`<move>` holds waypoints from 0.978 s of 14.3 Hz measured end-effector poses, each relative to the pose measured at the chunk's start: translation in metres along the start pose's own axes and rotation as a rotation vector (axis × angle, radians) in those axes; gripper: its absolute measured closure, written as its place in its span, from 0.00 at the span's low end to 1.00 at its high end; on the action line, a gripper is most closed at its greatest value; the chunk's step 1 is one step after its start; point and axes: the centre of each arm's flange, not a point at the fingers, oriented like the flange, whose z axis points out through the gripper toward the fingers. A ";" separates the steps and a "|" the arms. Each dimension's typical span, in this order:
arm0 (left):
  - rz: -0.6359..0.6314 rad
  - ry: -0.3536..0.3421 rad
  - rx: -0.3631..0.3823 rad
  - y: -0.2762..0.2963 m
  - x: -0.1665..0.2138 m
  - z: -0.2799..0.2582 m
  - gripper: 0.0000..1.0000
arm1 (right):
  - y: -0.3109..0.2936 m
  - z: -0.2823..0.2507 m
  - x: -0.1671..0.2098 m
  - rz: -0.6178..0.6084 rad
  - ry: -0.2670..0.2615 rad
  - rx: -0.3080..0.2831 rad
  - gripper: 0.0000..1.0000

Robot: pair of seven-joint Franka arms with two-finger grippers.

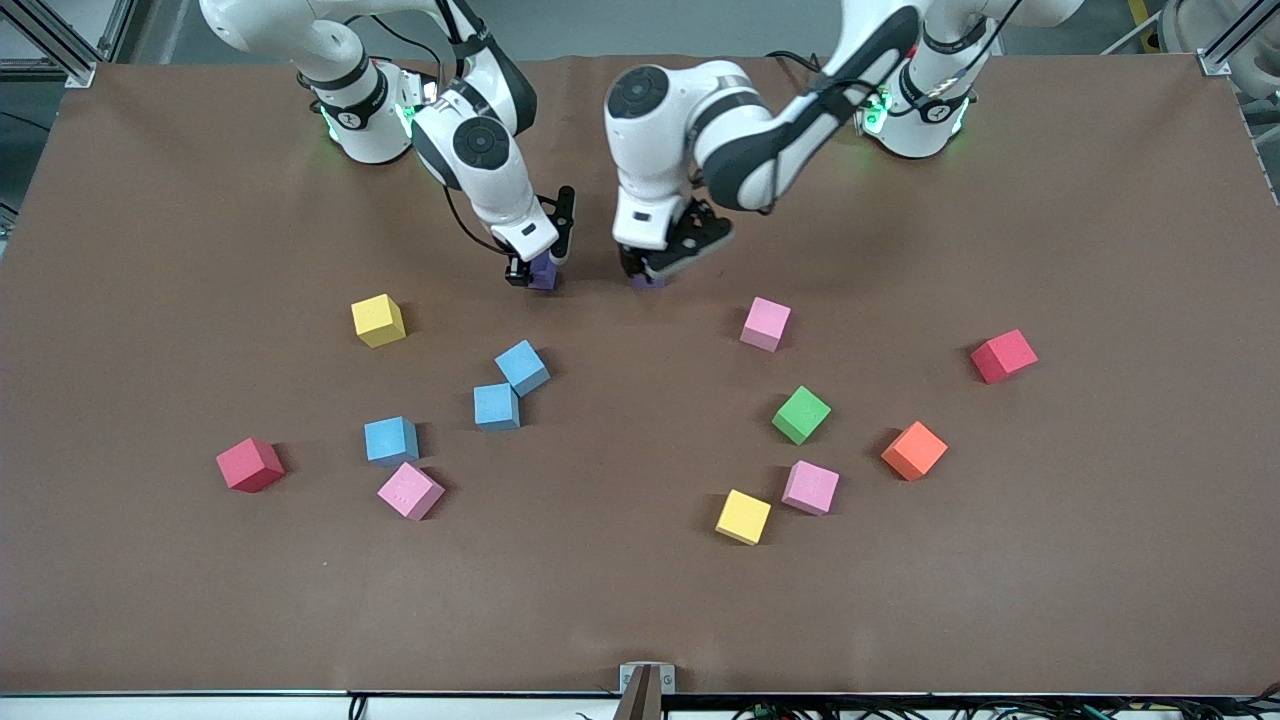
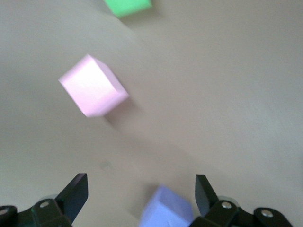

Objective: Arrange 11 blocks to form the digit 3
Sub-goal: 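Lower both purple blocks side by side at the table center, release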

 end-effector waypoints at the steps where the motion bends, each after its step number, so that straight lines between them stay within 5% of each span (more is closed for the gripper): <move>1: -0.065 -0.008 0.026 -0.008 0.028 0.003 0.00 | -0.005 -0.002 0.007 0.001 0.004 -0.004 0.40; 6: -0.424 -0.031 0.112 -0.037 0.093 0.047 0.00 | -0.018 -0.003 0.042 -0.030 0.019 -0.015 0.40; 14: -0.602 -0.124 0.055 -0.069 0.115 0.120 0.00 | -0.024 0.012 0.095 0.039 0.012 -0.003 0.40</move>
